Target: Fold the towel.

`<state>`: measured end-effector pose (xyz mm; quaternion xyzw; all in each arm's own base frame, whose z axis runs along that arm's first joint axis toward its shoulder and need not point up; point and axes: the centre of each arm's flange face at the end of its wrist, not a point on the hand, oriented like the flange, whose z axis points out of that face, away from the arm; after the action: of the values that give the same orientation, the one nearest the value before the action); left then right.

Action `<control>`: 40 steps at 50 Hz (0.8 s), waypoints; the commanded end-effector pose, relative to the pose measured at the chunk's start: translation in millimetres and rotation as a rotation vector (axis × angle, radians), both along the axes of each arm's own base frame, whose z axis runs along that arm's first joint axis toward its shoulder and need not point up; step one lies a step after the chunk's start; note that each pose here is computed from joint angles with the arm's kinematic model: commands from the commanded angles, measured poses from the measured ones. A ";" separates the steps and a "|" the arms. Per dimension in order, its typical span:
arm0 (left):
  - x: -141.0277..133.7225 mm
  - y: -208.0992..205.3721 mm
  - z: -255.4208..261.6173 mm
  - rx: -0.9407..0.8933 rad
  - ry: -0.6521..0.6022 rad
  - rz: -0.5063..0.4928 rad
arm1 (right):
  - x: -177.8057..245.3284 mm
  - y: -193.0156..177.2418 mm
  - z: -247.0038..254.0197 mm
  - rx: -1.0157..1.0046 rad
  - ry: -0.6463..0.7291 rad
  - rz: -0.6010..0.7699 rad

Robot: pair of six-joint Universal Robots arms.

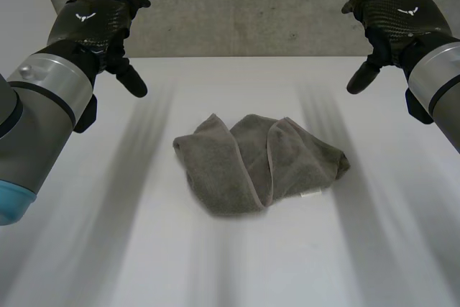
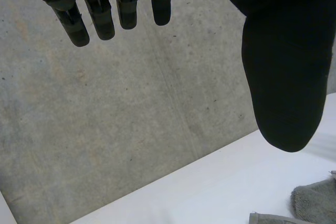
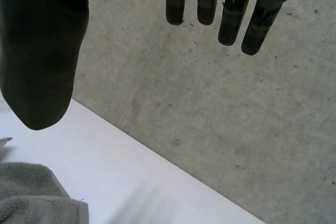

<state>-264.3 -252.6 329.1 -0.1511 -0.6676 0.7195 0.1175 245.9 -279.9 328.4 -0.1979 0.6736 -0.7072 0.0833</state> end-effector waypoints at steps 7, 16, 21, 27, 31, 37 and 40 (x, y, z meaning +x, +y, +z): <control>-1.9 1.6 0.8 -0.004 0.006 -0.011 | -1.6 -2.1 -0.6 0.000 -0.002 -0.004; -5.4 1.6 -6.2 0.004 -0.004 -0.033 | 5.8 -3.8 -11.4 -0.006 0.078 0.066; -18.4 -8.8 -27.3 0.022 -0.040 -0.097 | 27.2 -4.6 -55.5 -0.031 0.360 0.282; -47.0 -29.1 -69.2 -0.002 -0.196 -0.261 | 39.3 -20.7 -88.4 -0.039 0.486 0.348; -64.3 -33.2 -94.4 -0.020 -0.295 -0.366 | 50.8 -42.3 -119.7 -0.018 0.517 0.387; -84.7 -45.2 -138.3 -0.050 -0.448 -0.485 | 68.0 -59.2 -156.4 0.003 0.508 0.464; -88.7 -50.8 -159.4 -0.036 -0.497 -0.499 | 75.1 -62.0 -168.3 0.006 0.507 0.494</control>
<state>-343.7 -293.3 206.1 -0.4365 -0.6112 0.6455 0.1385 305.8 -332.7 187.8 -0.5100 0.6121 -0.6020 0.0536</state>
